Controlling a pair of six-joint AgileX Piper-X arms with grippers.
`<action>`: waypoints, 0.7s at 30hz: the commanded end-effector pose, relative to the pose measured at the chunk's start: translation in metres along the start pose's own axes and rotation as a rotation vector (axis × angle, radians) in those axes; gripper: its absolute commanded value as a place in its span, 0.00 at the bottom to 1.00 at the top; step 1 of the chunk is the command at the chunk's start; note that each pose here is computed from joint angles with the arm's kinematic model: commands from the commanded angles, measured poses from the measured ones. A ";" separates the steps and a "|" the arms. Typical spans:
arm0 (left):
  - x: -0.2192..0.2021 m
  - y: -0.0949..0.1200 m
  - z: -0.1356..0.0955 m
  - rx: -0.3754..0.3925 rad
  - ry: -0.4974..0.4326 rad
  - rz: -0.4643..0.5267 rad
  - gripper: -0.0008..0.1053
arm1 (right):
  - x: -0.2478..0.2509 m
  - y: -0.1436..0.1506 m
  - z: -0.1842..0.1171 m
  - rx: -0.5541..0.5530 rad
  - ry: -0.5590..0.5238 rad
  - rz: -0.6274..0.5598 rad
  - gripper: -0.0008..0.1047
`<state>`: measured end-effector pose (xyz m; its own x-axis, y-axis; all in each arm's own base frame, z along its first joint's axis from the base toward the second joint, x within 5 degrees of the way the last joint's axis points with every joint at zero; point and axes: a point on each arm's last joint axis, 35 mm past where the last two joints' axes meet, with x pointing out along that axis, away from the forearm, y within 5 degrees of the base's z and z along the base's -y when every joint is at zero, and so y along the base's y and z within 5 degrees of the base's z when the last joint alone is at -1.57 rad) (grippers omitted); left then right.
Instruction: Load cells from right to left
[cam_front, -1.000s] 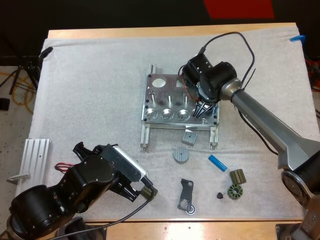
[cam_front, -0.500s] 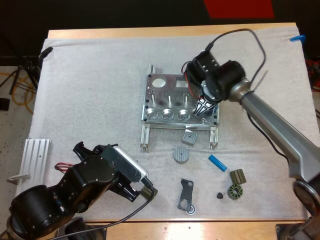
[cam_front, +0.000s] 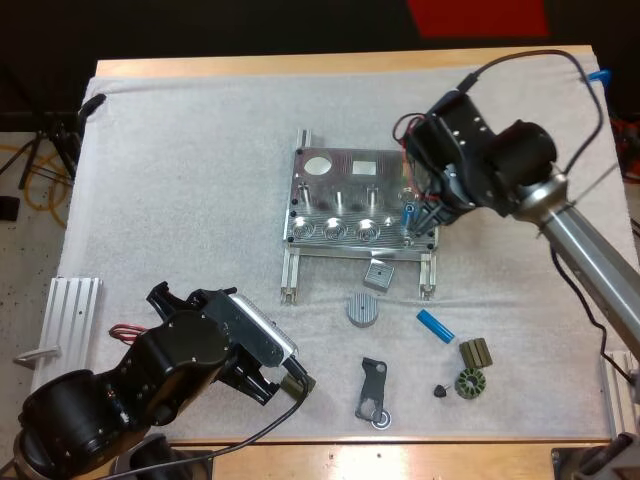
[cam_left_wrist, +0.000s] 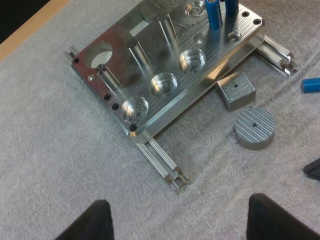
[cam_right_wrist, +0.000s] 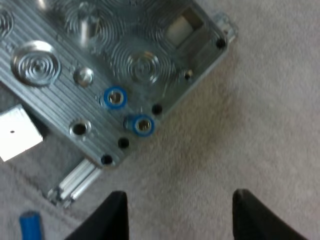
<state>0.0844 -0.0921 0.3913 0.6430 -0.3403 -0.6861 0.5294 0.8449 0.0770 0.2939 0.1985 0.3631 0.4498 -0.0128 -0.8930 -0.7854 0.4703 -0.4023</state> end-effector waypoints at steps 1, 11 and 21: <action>-0.001 0.001 0.000 0.009 -0.002 0.018 0.54 | -0.014 0.000 -0.008 0.018 -0.002 0.011 0.45; -0.001 0.000 0.005 0.079 -0.046 0.012 0.54 | -0.051 0.008 -0.035 0.116 -0.012 0.131 0.45; -0.001 -0.002 0.012 0.177 -0.110 -0.002 0.54 | -0.089 0.010 -0.059 0.160 -0.068 0.129 0.45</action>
<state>0.0888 -0.0978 0.3989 0.6812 -0.3899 -0.6197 0.6186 0.7592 0.2023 0.2267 0.1560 0.4228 0.3952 0.1057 -0.9125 -0.7592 0.5968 -0.2596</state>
